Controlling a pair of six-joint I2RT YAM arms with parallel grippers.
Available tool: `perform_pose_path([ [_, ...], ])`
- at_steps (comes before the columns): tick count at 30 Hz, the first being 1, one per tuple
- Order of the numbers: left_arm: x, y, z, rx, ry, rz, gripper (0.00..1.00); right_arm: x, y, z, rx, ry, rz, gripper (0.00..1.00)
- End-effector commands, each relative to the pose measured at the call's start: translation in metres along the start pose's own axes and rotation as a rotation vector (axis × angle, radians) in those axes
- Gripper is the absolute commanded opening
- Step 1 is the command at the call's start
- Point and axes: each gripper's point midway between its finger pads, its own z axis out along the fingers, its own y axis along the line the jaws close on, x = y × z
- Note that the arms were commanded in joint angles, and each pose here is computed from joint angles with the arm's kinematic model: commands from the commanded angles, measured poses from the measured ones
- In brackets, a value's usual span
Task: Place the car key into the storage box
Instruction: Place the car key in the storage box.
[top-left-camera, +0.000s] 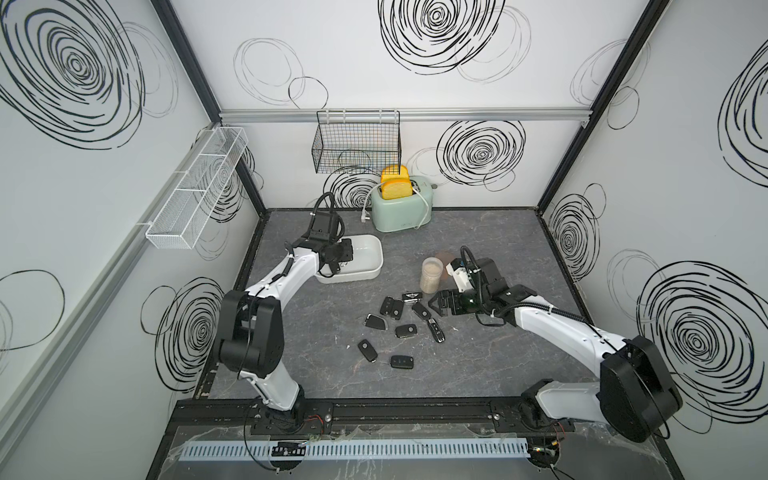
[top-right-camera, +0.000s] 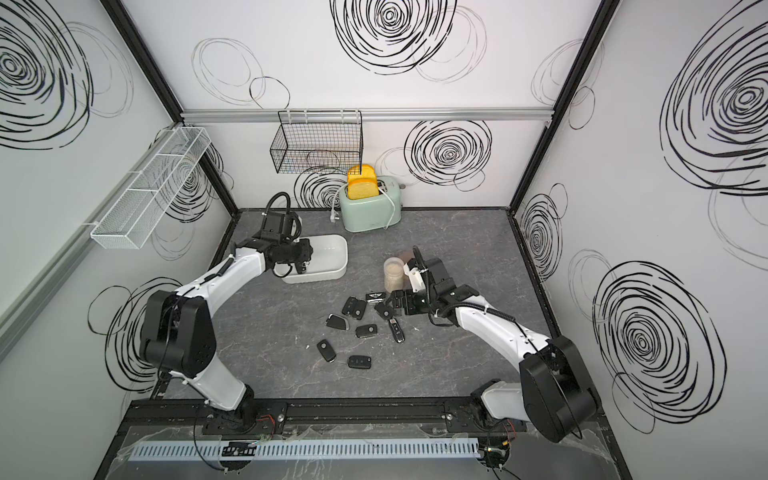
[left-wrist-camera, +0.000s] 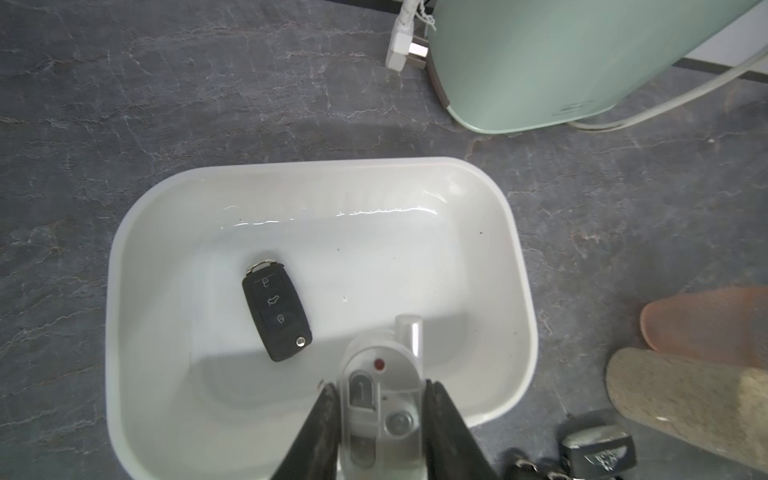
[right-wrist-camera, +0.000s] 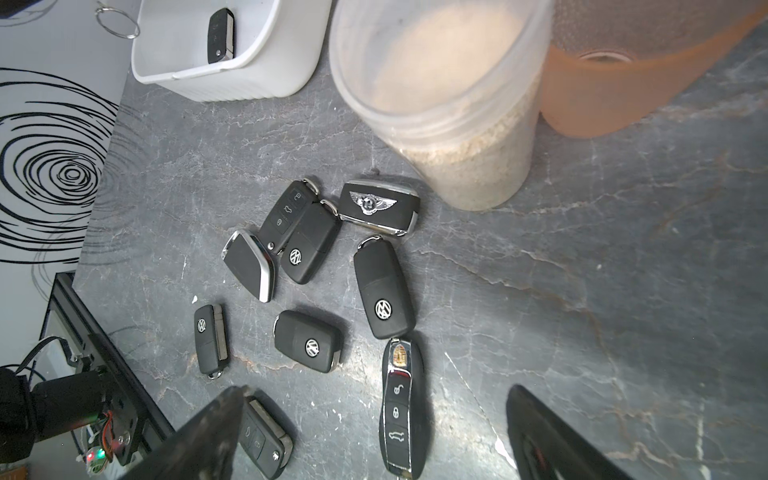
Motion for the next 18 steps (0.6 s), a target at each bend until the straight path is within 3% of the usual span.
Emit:
perform_pose_path([
  [1, -0.009, 0.010, 0.018, -0.047, 0.003, 0.019, 0.26, -0.016, 0.000, -0.001, 0.014, -0.031, -0.013, 0.99],
  [7, -0.007, 0.016, 0.048, -0.077, 0.049, 0.027, 0.26, -0.023, -0.003, 0.004, 0.031, -0.031, -0.010, 0.99],
  [18, 0.005, 0.044, 0.089, -0.243, 0.135, 0.017, 0.26, -0.024, -0.007, 0.007, 0.052, -0.026, 0.005, 0.99],
])
